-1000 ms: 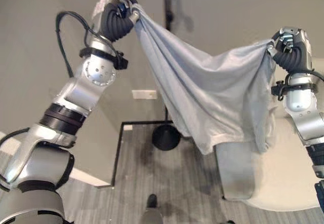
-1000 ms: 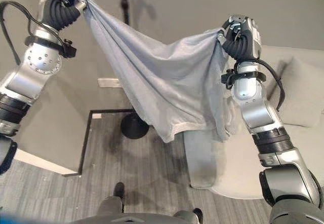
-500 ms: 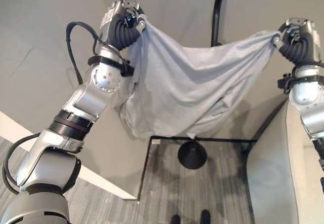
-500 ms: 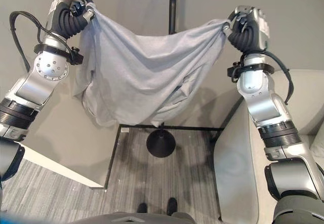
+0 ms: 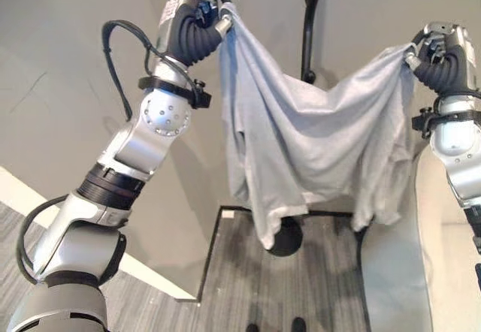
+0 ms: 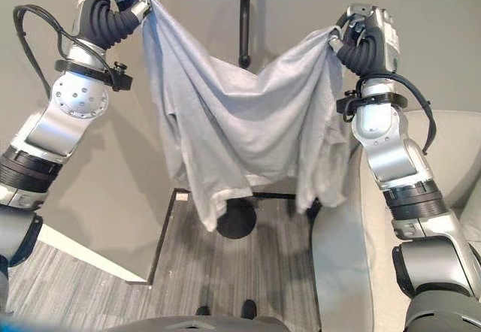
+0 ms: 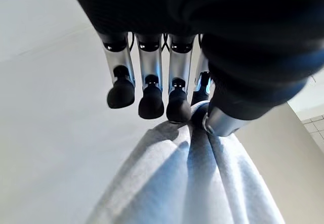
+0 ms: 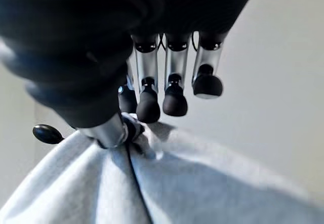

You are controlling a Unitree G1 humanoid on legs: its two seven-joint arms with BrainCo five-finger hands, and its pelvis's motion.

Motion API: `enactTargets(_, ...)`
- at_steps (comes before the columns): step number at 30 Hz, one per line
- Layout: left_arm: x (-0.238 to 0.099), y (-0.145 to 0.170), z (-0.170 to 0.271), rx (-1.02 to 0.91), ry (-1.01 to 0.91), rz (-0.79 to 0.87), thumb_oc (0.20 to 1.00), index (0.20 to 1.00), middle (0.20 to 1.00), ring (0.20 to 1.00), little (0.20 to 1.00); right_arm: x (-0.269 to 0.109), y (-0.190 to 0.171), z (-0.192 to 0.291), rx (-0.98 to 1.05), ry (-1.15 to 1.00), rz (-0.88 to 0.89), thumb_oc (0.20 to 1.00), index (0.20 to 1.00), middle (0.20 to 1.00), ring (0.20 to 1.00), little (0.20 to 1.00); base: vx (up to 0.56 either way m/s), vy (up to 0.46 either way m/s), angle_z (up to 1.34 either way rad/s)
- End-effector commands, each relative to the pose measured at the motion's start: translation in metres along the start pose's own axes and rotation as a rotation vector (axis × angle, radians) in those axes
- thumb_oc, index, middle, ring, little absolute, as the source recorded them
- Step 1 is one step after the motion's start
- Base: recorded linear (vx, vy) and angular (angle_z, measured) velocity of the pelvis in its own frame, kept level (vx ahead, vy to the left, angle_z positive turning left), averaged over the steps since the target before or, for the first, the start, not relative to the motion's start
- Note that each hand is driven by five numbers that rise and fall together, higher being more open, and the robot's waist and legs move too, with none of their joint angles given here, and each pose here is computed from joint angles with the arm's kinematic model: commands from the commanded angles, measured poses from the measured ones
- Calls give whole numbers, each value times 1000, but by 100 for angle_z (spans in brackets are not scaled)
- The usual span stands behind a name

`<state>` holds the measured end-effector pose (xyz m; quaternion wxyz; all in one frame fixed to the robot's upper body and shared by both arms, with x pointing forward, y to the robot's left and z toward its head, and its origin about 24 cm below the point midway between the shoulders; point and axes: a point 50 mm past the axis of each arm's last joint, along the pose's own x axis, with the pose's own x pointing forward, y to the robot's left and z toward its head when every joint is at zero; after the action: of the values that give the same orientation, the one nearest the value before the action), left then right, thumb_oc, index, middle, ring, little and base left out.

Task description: Hang the clothes on the sofa on the clothes rack.

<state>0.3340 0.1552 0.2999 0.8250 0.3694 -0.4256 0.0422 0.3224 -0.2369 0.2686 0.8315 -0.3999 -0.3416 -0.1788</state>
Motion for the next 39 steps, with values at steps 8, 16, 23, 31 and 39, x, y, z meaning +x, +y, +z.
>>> enactTargets(8, -8, 25, -4, 53, -25, 65, 200, 200, 200, 200, 200, -11, -10, 10, 42, -76, -63, 200, 200, 200, 200, 200, 27, 60, -7)
enactTargets(16, -12, 29, -3, 62, -34, 68, 200, 200, 200, 200, 200, -10, -12, 15, 40, -97, -73, 200, 200, 200, 200, 200, 2, 46, -6)
enactTargets(23, -12, 30, -3, 58, -34, 66, 200, 200, 200, 200, 200, -11, -10, 15, 33, -98, -72, 200, 200, 200, 200, 200, 2, 19, -2)
enactTargets(31, 12, 28, 18, -8, -107, 56, 200, 200, 200, 200, 200, -7, -13, 14, -28, -103, -77, 200, 200, 200, 200, 200, 12, 20, 8)
enactTargets(39, 16, 29, 12, -15, -78, 54, 200, 200, 200, 200, 200, -3, -6, 12, -80, -100, -33, 200, 200, 200, 200, 200, -5, -2, 17)
